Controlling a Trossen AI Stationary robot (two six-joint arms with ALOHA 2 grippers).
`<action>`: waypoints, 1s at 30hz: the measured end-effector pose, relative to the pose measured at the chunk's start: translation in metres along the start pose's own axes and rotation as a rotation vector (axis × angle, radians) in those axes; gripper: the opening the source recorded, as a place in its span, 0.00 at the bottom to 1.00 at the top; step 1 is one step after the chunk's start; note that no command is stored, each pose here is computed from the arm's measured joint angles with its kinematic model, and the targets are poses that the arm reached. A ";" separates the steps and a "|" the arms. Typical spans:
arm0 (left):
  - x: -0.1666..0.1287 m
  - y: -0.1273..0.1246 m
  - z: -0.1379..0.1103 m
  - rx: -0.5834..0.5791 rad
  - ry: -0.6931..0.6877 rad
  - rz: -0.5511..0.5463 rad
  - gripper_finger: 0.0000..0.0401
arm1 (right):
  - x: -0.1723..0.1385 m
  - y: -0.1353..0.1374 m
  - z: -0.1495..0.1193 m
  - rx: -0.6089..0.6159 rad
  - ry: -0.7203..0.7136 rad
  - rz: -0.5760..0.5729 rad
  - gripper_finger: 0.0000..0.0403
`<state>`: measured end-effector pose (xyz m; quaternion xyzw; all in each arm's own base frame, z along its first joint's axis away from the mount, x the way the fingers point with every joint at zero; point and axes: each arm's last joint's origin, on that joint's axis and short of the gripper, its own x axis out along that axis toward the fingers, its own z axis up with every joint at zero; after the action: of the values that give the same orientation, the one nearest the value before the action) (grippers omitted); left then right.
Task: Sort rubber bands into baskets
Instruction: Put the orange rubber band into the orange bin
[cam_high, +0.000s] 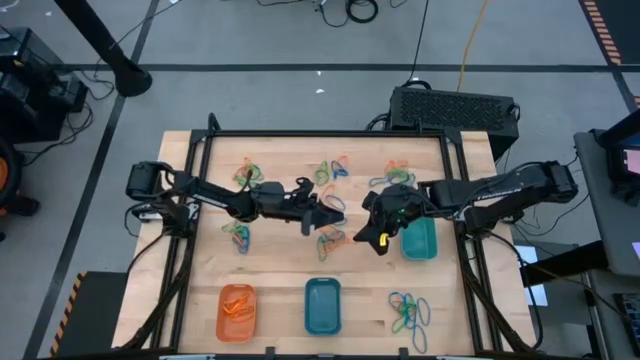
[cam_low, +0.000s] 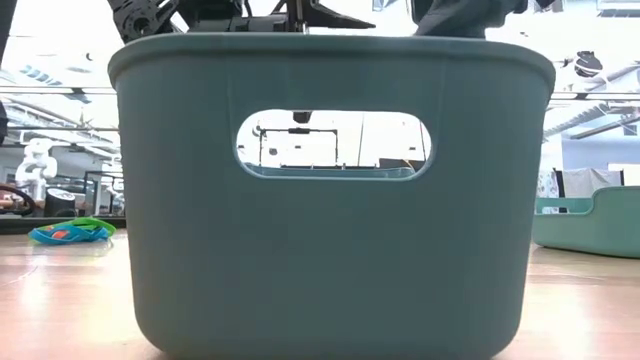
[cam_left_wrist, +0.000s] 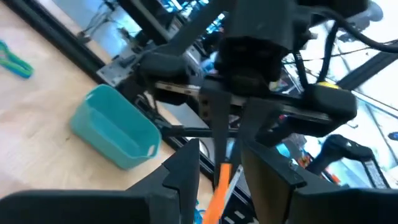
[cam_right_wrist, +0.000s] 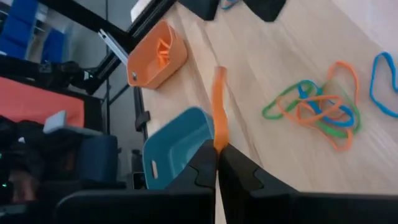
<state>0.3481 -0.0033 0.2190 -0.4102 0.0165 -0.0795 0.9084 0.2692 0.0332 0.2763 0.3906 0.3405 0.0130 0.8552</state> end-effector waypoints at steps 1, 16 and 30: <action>0.000 0.000 0.000 0.001 0.008 -0.008 0.31 | 0.001 0.000 0.000 0.003 -0.003 0.003 0.00; 0.001 -0.003 -0.007 0.023 0.079 -0.042 0.31 | 0.001 0.002 0.003 -0.002 -0.025 0.027 0.00; 0.001 -0.006 -0.013 0.040 0.103 -0.041 0.31 | 0.001 0.002 0.003 0.006 -0.022 0.030 0.00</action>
<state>0.3475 -0.0168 0.2152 -0.3876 0.0534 -0.1193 0.9125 0.2723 0.0336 0.2784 0.3982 0.3253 0.0205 0.8574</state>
